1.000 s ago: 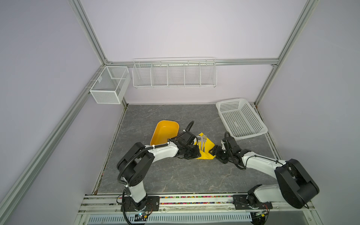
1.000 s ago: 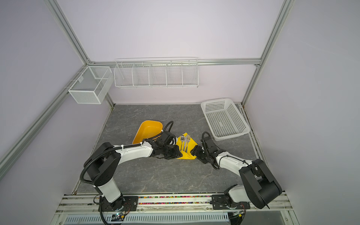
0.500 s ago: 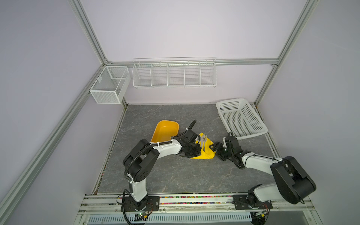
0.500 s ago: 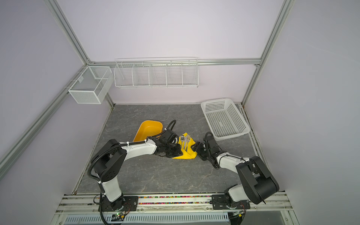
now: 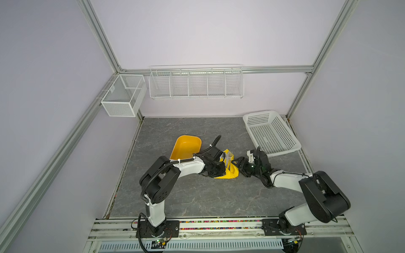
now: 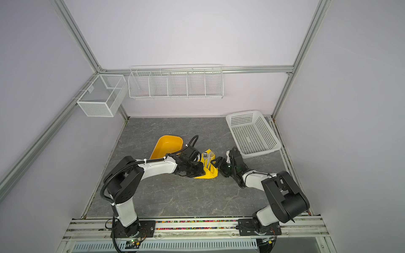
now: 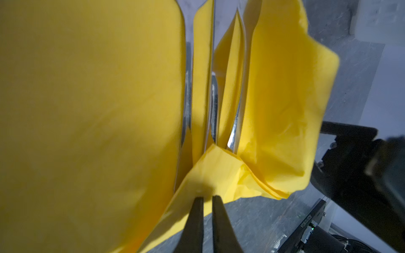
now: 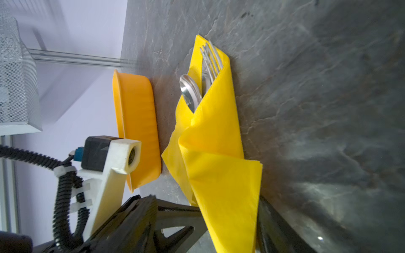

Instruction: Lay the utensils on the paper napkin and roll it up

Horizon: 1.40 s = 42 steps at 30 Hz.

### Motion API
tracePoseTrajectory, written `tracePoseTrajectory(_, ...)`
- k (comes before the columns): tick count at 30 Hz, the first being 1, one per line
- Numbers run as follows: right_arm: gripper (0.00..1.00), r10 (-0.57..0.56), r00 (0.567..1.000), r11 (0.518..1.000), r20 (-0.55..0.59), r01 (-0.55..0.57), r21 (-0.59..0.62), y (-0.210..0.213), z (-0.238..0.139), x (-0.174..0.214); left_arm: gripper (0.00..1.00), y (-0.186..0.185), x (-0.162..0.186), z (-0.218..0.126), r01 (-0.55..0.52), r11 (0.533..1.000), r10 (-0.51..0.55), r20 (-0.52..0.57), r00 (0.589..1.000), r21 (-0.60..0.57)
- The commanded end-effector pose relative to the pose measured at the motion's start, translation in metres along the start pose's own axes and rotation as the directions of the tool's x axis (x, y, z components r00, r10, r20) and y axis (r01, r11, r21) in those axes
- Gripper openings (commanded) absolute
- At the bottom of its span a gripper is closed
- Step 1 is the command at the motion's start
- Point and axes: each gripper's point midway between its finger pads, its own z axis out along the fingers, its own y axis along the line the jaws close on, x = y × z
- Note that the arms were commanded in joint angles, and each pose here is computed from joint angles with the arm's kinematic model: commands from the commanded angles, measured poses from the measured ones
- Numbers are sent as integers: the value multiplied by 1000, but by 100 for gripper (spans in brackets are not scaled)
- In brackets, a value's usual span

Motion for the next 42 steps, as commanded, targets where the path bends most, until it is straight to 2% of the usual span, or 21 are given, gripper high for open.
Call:
tracePoseTrajectory(1,73,14,999,999,-51,-16,-41,8,2,12,12,-5,-9,1,-2,1000,2,15,1000,8)
tracePoseTrajectory(10,73,64,996,994,-57,-58,92,-23,-5,34,12,-4,-9,0,2,1000,-2,17,1000,9)
tracePoseTrajectory(13,74,72,997,996,-32,-70,64,-16,-7,30,11,-4,-9,-1,3,1000,-3,17,1000,9)
tracePoseTrajectory(18,74,-7,1000,998,30,5,63,-3,-12,8,11,-5,-10,-2,2,1000,-2,21,1000,11)
tracePoseTrajectory(22,74,0,998,999,67,3,-36,11,-11,-14,12,-5,-10,-2,2,1000,-2,20,1000,11)
tracePoseTrajectory(26,73,6,1000,993,15,-4,-115,27,2,-18,11,-4,-10,-2,3,1000,-3,19,1000,8)
tracePoseTrajectory(34,71,15,1000,992,4,-14,-124,22,8,-14,11,-5,-11,-3,5,1000,-5,23,1000,11)
tracePoseTrajectory(42,72,54,997,999,-60,-54,4,-3,0,17,11,-5,-14,-6,9,1000,-9,31,999,13)
